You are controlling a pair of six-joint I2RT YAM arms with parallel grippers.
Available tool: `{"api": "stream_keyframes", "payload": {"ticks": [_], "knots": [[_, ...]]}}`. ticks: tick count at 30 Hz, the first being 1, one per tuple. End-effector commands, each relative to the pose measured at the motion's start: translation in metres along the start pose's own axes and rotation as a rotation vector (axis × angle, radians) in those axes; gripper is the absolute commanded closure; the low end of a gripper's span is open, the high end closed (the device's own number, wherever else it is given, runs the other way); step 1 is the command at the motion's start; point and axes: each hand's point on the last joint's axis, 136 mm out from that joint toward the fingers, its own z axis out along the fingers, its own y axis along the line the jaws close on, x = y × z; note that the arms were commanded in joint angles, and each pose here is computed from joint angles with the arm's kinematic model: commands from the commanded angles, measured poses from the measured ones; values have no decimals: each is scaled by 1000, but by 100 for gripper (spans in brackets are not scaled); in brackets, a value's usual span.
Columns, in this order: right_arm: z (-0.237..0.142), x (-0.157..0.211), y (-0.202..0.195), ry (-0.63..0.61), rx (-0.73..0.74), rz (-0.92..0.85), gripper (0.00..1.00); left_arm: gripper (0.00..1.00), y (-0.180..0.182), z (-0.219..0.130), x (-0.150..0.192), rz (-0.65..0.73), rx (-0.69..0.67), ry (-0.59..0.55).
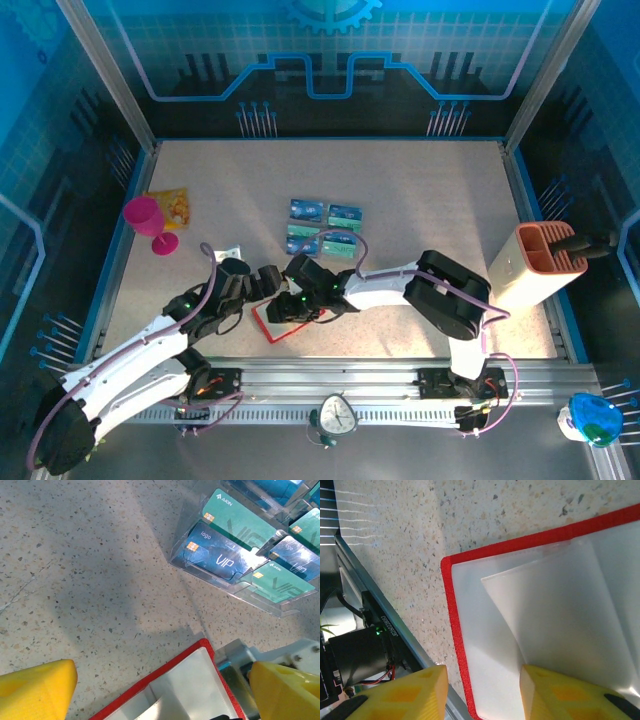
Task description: Put the credit cards into the card holder
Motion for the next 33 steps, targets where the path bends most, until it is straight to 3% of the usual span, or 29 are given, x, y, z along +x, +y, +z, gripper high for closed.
{"api": "stream_keyframes", "payload": {"ticks": [1, 11, 21, 26, 33], "knots": [[-24, -11, 15, -43, -28, -39, 57, 10, 1, -1, 0, 12, -5, 14], [-74, -36, 8, -154, 18, -73, 60, 9, 0, 1, 1, 11, -6, 22], [-122, -49, -42, -252, 274, -131, 59, 9, -1, -2, -2, 15, -4, 15], [-116, -49, -64, -219, 339, -133, 51, 9, -1, -2, -2, 15, -6, 18], [-95, -55, -80, -181, 383, -136, 51, 9, -2, -2, -3, 17, -5, 18]]}}
